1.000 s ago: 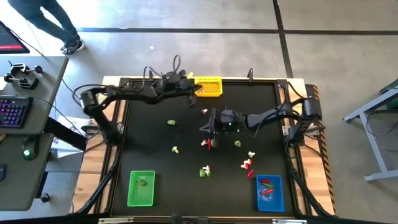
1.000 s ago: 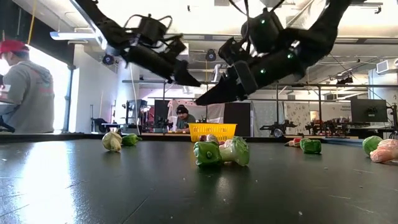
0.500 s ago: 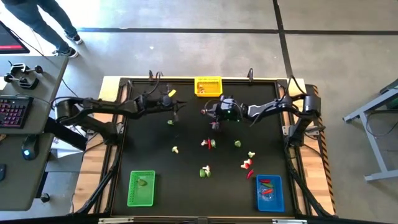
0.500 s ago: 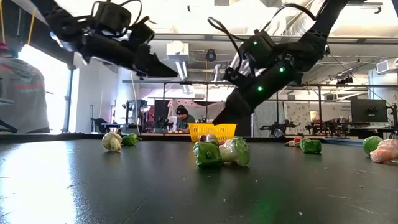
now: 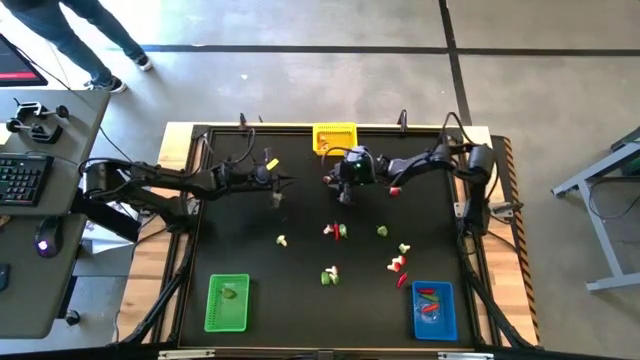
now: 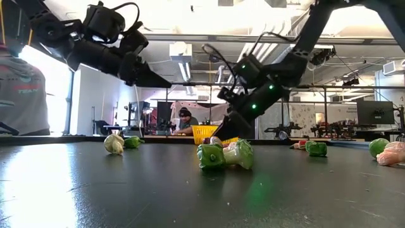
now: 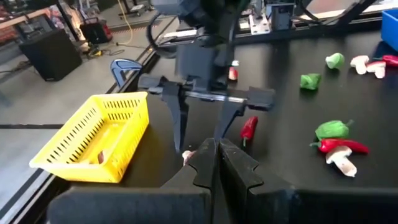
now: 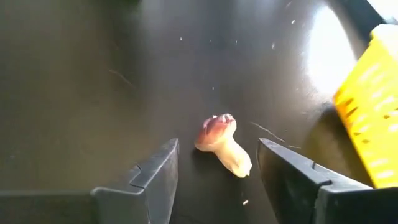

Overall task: Sort produce into baskets
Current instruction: Put the top center brown mushroom into the yellow bin

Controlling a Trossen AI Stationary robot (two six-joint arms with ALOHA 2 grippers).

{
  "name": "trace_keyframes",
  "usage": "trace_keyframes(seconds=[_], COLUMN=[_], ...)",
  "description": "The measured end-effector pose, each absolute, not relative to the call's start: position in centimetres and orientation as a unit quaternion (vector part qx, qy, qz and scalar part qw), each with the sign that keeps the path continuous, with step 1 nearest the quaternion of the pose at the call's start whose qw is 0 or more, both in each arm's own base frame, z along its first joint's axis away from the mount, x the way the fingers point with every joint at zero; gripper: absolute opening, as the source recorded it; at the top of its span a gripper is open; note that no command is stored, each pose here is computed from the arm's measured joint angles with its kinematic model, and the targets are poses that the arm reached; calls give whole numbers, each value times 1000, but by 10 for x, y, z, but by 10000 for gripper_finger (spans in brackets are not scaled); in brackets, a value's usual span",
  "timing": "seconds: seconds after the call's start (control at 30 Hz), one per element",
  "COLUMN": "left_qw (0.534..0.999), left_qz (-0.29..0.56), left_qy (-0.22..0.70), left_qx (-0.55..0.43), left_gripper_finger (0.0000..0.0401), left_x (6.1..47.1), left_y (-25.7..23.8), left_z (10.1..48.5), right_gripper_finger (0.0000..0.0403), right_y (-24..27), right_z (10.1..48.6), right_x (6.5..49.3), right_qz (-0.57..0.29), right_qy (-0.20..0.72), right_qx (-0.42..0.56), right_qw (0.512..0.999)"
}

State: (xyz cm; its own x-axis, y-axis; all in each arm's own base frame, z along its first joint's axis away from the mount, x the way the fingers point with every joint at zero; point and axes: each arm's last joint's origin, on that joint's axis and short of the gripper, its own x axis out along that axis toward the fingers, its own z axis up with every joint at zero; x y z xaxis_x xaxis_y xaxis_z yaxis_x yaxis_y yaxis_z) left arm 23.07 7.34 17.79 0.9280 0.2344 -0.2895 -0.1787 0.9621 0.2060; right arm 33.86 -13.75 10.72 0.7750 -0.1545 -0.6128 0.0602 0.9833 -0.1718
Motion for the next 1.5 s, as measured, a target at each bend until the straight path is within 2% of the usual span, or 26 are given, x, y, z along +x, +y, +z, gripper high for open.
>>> trace_keyframes(seconds=[0.2,0.47,0.53,0.67,0.77,0.9,1.07,1.33,1.5], left_qw=[978,978,978,978,978,978,978,977,978], left_qz=[104,103,104,104,104,104,104,103,104], left_qy=[160,160,161,161,161,161,161,158,153], left_qx=[88,88,88,88,88,88,89,98,95], left_gripper_finger=[5,5,5,5,5,5,5,5,5], left_x=[230,230,230,230,230,230,230,230,231], left_y=[72,72,72,72,72,72,72,72,72], left_z=[176,176,176,176,176,176,176,177,178], right_gripper_finger=[161,30,9,15,5,3,2,1,0], right_y=[-147,-157,-157,-153,-147,-139,-125,-119,-122], right_z=[103,100,100,101,108,121,133,142,162], right_x=[343,335,335,336,341,345,351,356,364], right_qz=[-48,-34,-25,30,127,280,384,395,292], right_qy=[345,350,349,322,265,178,112,75,13], right_qx=[-57,-17,-6,41,69,98,76,44,11], right_qw=[936,936,937,945,953,938,913,914,956])
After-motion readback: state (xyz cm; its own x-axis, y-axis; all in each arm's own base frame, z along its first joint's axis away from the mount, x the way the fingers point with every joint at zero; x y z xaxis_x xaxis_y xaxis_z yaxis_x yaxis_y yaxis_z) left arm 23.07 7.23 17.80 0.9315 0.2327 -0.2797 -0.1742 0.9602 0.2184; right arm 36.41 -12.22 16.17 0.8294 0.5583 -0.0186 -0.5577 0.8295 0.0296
